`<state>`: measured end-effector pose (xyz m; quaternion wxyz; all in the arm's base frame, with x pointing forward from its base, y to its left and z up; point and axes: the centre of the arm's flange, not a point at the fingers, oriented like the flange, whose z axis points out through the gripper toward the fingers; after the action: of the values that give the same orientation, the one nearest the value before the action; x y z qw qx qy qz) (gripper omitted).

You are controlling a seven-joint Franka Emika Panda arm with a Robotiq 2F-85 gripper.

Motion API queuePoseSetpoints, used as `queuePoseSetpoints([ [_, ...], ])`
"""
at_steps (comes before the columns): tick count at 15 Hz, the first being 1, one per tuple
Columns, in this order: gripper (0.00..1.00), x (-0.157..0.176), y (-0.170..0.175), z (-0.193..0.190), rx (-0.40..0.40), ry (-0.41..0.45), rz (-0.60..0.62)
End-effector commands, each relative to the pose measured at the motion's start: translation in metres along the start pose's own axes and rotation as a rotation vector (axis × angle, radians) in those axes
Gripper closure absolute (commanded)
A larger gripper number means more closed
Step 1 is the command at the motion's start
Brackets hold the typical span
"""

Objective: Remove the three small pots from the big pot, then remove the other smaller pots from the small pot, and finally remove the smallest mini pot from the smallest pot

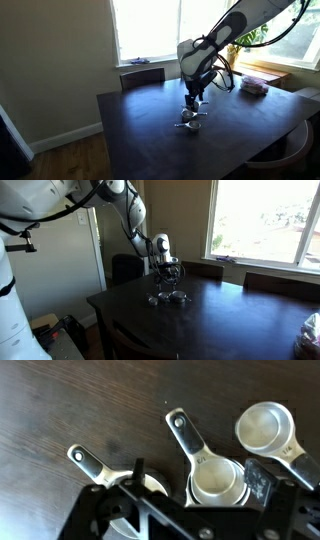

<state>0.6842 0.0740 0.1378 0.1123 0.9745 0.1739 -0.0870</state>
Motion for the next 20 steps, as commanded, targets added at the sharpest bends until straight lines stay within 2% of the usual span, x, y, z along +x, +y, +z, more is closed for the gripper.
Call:
queuePoseSetpoints([
  [1,0.00,-0.028,0.012,-0.024,-0.028,-0.102,-0.108],
  [4,0.00,-0.029,0.015,-0.019,-0.055,-0.086,-0.162],
  [9,0.00,-0.029,0.008,0.003,-0.055,-0.116,-0.259],
  [11,0.00,-0.037,0.008,0.001,-0.060,-0.108,-0.261],
  [12,0.00,-0.019,0.006,0.006,-0.055,-0.118,-0.236],
  [17,0.00,-0.020,0.006,0.008,-0.056,-0.122,-0.242],
  [20,0.00,-0.017,-0.001,0.015,-0.069,-0.089,-0.301],
])
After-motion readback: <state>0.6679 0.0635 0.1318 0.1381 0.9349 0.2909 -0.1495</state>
